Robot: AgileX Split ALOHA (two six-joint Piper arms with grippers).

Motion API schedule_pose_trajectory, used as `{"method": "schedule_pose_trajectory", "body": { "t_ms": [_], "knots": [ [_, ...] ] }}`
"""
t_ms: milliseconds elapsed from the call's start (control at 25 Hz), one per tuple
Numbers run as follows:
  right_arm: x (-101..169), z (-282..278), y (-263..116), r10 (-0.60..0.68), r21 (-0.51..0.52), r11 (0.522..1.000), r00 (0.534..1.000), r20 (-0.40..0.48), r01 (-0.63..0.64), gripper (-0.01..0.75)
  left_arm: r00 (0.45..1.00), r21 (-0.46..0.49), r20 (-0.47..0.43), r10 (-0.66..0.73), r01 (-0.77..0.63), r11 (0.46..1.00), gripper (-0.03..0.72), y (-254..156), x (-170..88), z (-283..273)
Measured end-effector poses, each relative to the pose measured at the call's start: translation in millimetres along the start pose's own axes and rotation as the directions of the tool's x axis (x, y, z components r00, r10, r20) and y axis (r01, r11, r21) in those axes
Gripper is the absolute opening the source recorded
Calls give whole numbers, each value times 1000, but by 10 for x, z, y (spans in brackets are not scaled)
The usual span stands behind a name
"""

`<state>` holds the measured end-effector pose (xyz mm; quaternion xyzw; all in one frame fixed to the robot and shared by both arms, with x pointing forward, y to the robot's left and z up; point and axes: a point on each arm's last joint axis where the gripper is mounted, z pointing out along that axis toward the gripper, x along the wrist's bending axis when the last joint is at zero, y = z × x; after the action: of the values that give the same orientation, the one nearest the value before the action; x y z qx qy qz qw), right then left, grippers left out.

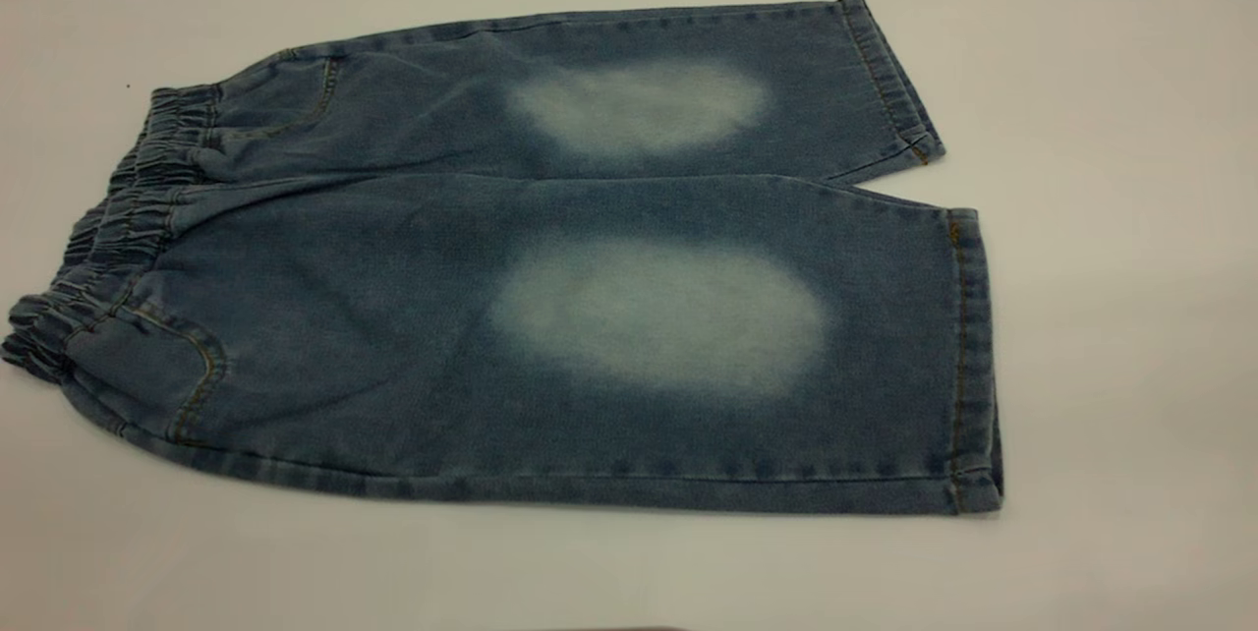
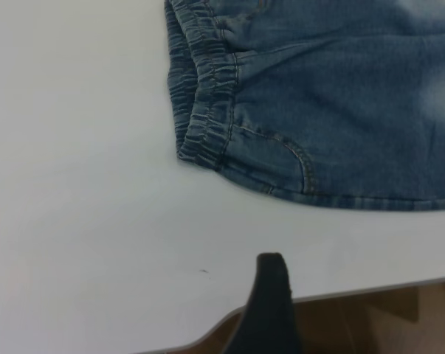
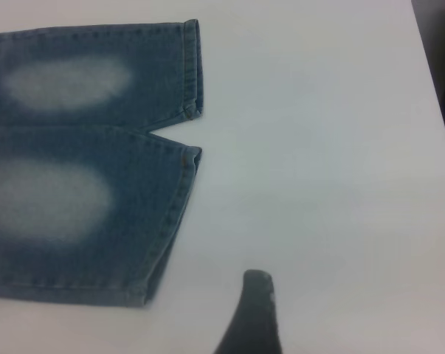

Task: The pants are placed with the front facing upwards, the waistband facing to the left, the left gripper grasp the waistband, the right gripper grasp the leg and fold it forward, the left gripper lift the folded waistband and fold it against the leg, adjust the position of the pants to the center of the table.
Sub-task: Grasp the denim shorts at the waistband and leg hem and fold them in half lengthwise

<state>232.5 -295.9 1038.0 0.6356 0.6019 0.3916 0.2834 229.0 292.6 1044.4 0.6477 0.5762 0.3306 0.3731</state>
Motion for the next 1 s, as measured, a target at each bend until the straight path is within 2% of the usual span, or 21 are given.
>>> {"method": "schedule_pose_trajectory", "body": {
  "t_ms": [880, 1000],
  "knots": [
    [0, 0, 0, 0, 0, 1000, 1000, 0, 0, 568, 1000, 0, 0, -1, 1, 1000, 570, 0, 0, 0],
    [8, 6, 8, -5, 7, 1000, 1000, -7, 5, 568, 999, -1, -2, -44, 44, 999, 570, 13, 2, 1]
  ]
}}
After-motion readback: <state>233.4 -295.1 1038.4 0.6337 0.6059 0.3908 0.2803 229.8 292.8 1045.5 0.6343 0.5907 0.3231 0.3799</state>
